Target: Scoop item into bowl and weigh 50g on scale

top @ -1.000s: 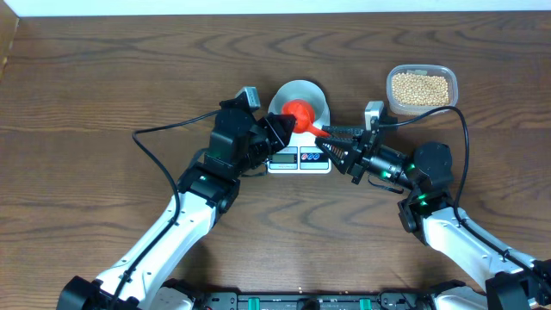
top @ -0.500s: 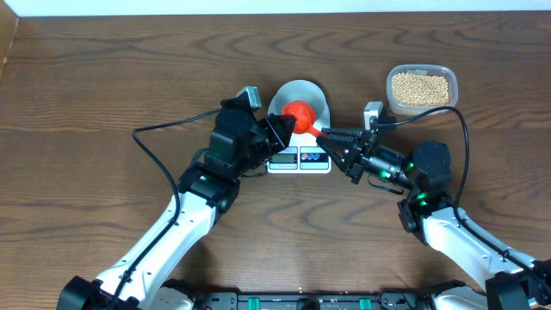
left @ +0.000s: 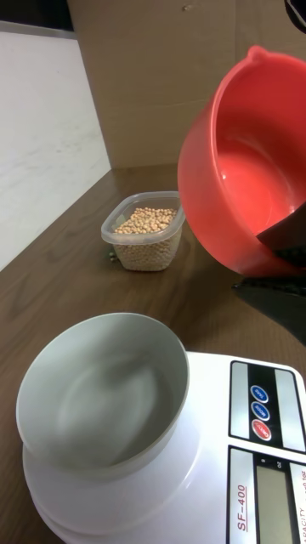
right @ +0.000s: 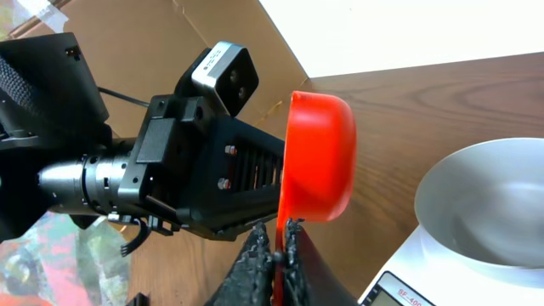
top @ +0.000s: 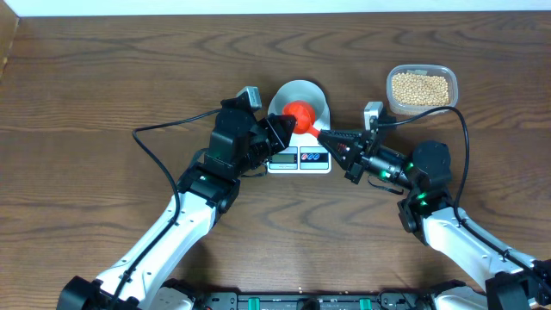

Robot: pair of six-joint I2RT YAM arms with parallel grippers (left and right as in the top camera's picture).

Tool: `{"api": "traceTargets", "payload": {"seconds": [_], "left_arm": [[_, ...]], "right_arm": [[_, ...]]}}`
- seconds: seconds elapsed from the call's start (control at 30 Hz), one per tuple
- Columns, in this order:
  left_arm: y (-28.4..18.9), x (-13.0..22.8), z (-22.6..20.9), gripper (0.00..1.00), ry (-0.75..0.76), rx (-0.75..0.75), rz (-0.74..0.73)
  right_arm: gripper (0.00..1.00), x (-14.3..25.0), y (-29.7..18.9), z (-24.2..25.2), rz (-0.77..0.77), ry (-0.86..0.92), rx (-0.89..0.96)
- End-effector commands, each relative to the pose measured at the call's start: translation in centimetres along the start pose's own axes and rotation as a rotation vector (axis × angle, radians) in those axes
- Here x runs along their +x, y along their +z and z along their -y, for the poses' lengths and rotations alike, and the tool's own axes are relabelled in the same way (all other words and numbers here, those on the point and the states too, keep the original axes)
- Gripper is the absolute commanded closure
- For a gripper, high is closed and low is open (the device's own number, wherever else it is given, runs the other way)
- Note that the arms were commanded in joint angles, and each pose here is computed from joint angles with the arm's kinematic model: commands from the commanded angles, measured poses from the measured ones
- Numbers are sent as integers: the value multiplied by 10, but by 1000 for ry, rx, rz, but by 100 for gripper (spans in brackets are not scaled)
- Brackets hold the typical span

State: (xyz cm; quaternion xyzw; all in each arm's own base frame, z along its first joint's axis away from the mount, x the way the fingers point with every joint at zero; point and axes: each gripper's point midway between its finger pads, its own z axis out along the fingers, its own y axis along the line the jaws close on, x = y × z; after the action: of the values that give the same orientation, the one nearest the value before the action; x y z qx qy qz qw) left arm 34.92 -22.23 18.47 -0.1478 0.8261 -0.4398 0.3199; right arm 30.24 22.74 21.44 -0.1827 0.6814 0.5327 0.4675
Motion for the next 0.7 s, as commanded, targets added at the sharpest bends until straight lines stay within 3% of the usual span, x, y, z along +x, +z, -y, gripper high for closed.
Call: {"api": "traceTargets", "payload": {"seconds": [0.0, 0.37, 0.53, 0.67], "left_arm": [[1, 1, 4, 93, 16, 13, -9], [1, 1, 4, 92, 16, 13, -9], [1, 1, 4, 78, 16, 13, -9], [1, 1, 4, 73, 16, 12, -9]], "right_arm": [[99, -6, 4, -3, 9, -19, -7], [99, -8, 4, 0, 21, -19, 11], [99, -16, 2, 13, 69, -18, 83], [99, -23, -1, 24, 104, -16, 140]]}}
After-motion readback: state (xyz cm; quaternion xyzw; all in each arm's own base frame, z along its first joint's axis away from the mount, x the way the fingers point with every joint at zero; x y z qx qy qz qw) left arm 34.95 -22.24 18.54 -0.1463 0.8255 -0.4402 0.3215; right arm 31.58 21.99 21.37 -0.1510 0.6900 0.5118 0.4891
